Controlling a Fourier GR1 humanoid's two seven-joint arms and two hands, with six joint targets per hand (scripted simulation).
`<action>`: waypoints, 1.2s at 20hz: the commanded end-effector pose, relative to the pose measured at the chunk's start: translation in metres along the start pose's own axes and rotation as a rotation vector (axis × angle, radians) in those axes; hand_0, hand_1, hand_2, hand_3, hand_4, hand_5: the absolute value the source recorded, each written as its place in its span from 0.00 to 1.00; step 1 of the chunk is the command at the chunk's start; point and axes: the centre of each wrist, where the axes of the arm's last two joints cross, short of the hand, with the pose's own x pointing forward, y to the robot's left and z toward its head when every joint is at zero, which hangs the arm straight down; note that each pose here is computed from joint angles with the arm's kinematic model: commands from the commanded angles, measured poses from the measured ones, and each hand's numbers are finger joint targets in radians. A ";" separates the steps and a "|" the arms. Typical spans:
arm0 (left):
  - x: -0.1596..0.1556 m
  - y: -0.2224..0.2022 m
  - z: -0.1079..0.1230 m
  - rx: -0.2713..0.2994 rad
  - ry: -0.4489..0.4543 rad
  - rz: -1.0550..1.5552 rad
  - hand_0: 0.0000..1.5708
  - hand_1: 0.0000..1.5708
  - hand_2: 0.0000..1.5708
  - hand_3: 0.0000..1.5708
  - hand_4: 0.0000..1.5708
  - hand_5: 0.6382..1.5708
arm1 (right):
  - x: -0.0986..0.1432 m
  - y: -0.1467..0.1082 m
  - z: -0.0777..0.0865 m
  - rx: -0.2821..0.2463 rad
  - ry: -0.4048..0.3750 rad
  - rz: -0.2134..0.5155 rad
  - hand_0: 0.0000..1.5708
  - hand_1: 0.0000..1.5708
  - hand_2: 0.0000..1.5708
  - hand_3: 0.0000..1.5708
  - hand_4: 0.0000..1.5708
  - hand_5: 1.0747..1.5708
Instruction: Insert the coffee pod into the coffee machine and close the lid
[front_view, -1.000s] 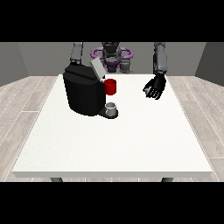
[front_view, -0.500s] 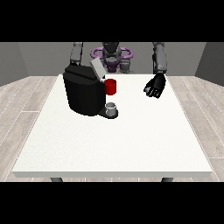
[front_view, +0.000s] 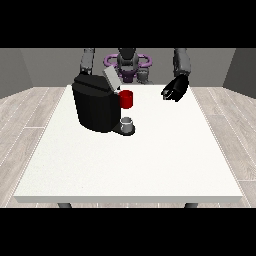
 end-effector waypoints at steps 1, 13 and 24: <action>0.031 0.012 -0.019 -0.046 -0.030 0.012 0.88 0.88 0.88 0.84 0.31 1.00 | -0.006 0.007 -0.002 0.000 0.037 0.012 0.00 0.00 0.00 0.00 0.00 1.00; 0.080 0.085 -0.039 0.012 -0.038 -0.006 0.85 0.85 0.86 0.84 0.38 1.00 | 0.011 0.013 -0.008 0.089 -0.002 0.029 0.00 0.00 0.00 0.00 0.00 1.00; 0.135 0.163 -0.045 0.128 -0.054 0.093 0.80 0.80 0.82 0.81 0.31 1.00 | 0.041 0.029 -0.013 0.105 -0.162 -0.016 0.00 0.00 0.00 0.00 0.00 1.00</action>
